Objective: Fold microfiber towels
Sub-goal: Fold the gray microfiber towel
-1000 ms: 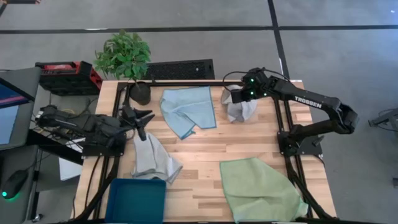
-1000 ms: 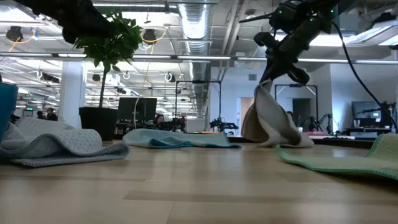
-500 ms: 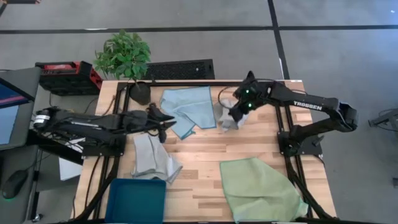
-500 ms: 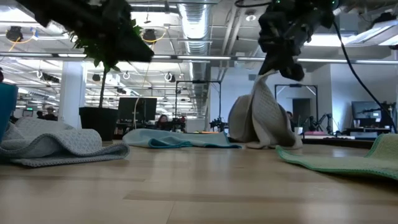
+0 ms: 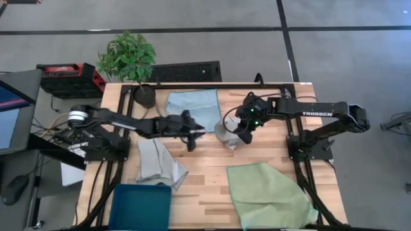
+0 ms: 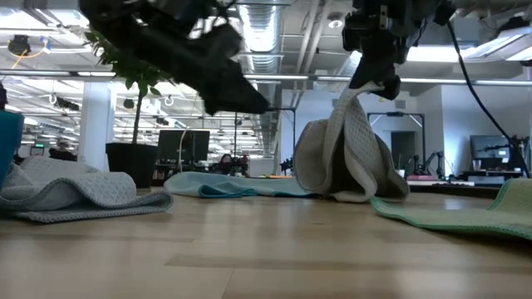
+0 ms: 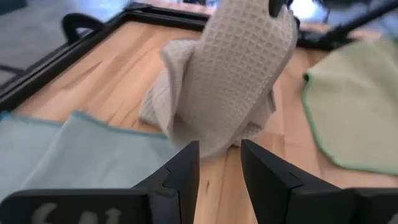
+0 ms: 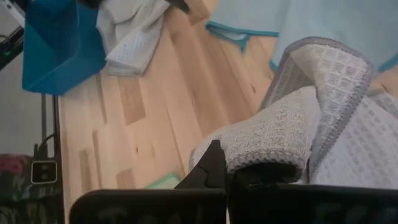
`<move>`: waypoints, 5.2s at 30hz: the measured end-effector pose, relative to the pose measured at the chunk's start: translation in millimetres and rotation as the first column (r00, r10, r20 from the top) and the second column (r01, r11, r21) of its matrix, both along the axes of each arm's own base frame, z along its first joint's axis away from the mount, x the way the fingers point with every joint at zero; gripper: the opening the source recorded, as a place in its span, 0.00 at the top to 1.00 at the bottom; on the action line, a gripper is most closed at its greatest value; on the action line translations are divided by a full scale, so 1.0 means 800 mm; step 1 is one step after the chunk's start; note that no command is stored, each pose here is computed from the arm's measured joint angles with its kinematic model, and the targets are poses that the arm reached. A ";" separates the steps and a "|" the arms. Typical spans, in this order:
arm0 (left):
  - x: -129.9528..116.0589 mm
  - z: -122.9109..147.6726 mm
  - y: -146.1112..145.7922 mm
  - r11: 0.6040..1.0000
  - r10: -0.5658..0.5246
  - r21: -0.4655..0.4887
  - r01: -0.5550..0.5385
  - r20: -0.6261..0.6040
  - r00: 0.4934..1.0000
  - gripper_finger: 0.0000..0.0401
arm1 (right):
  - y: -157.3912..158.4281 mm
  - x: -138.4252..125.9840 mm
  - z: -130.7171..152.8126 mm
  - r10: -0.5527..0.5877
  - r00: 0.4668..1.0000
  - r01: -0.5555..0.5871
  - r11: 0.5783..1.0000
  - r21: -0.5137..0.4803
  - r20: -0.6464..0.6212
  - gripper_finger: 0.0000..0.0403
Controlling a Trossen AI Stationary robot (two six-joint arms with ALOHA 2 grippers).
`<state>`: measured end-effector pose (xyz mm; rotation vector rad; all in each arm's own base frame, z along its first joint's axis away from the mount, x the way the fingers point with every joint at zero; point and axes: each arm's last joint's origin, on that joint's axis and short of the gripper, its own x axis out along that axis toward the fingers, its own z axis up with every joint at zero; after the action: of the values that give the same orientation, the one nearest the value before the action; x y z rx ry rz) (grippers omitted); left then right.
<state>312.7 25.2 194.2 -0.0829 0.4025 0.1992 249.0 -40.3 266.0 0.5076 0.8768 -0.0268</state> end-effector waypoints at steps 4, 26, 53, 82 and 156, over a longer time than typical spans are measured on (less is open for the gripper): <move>0.043 0.002 0.005 0.999 -0.013 0.040 0.013 -0.012 1.000 0.73 | 0.002 0.000 0.000 0.008 1.000 -0.008 1.000 -0.001 -0.001 0.99; 0.091 0.004 0.055 1.000 0.012 -0.023 -0.014 -0.085 0.996 0.73 | 0.003 0.001 0.000 -0.002 1.000 0.002 1.000 -0.017 -0.004 0.98; 0.095 -0.023 0.082 0.994 -0.103 -0.030 0.100 -0.106 0.989 0.99 | 0.004 -0.003 -0.001 -0.037 0.999 0.037 0.999 0.018 -0.034 0.98; -0.042 0.155 0.088 0.953 0.256 -0.159 -0.257 -0.027 0.966 1.00 | 0.018 -0.090 0.049 -0.514 0.857 0.514 0.858 -0.007 -0.038 0.98; -0.084 0.123 -0.023 0.904 0.227 -0.217 -0.367 -0.483 0.846 1.00 | 0.111 -0.006 0.008 -0.339 0.873 0.295 0.939 -0.175 -0.351 0.98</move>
<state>245.2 7.0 292.6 -0.4119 0.8857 0.4734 244.6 48.8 272.3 0.5423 1.1519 -0.4908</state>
